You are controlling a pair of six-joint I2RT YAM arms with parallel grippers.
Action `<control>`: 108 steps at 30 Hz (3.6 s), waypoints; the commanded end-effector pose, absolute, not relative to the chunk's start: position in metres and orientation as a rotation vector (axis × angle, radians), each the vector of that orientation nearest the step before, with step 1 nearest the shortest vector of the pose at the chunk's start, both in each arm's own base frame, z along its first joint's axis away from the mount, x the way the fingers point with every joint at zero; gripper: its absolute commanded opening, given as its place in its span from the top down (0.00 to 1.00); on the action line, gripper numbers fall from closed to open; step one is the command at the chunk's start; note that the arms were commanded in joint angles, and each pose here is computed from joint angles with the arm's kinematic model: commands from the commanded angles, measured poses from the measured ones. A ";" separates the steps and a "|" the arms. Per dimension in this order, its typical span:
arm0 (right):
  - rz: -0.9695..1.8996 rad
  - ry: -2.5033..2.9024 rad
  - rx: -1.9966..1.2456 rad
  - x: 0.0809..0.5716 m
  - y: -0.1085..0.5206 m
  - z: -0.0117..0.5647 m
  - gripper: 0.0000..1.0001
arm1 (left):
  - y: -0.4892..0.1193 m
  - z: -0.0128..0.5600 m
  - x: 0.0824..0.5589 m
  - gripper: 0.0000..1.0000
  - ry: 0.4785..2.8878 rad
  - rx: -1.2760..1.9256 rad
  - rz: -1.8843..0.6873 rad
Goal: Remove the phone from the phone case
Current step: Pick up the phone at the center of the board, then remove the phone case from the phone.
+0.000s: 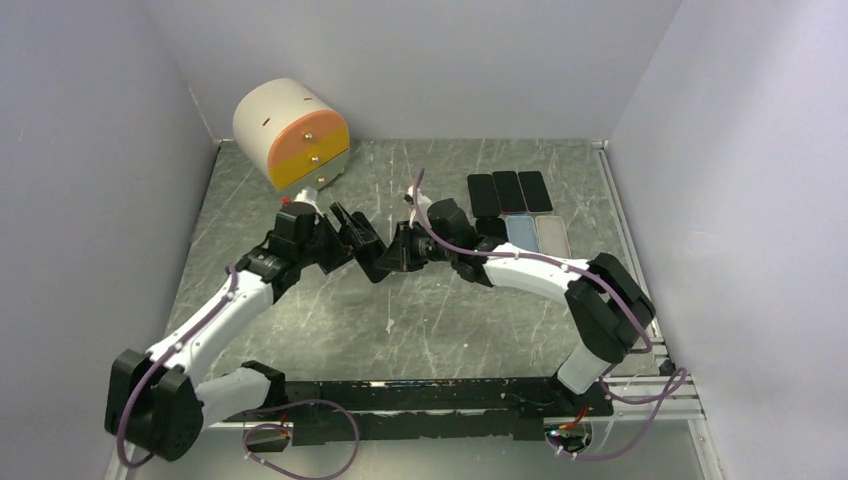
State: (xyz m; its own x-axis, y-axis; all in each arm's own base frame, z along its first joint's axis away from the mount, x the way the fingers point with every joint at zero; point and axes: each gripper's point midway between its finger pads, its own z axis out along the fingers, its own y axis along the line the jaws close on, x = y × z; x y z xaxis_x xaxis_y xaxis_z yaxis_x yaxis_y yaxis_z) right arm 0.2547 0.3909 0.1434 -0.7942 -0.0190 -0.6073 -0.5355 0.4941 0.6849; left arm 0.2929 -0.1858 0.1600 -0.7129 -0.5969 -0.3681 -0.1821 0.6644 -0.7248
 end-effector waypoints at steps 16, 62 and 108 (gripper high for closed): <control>1.502 1.738 -0.287 0.293 0.331 0.300 1.00 | -0.171 0.290 0.307 0.08 1.831 -0.213 -1.126; 1.755 1.469 -0.504 0.240 0.359 0.349 0.39 | -0.190 0.369 0.335 0.98 1.491 -0.434 -1.619; 1.778 1.321 -0.202 0.258 0.357 0.372 0.63 | -0.190 0.393 0.326 0.97 1.375 -0.543 -1.678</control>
State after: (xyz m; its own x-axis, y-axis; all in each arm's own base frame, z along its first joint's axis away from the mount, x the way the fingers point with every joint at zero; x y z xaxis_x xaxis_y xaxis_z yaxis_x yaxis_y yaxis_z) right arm 0.2500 0.3692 0.3375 -0.6791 0.4246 -0.5987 -0.6661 -0.0138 0.7457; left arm 0.3464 -0.1825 0.3673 -0.4870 -0.8585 -0.1605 0.2554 0.0357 -0.9662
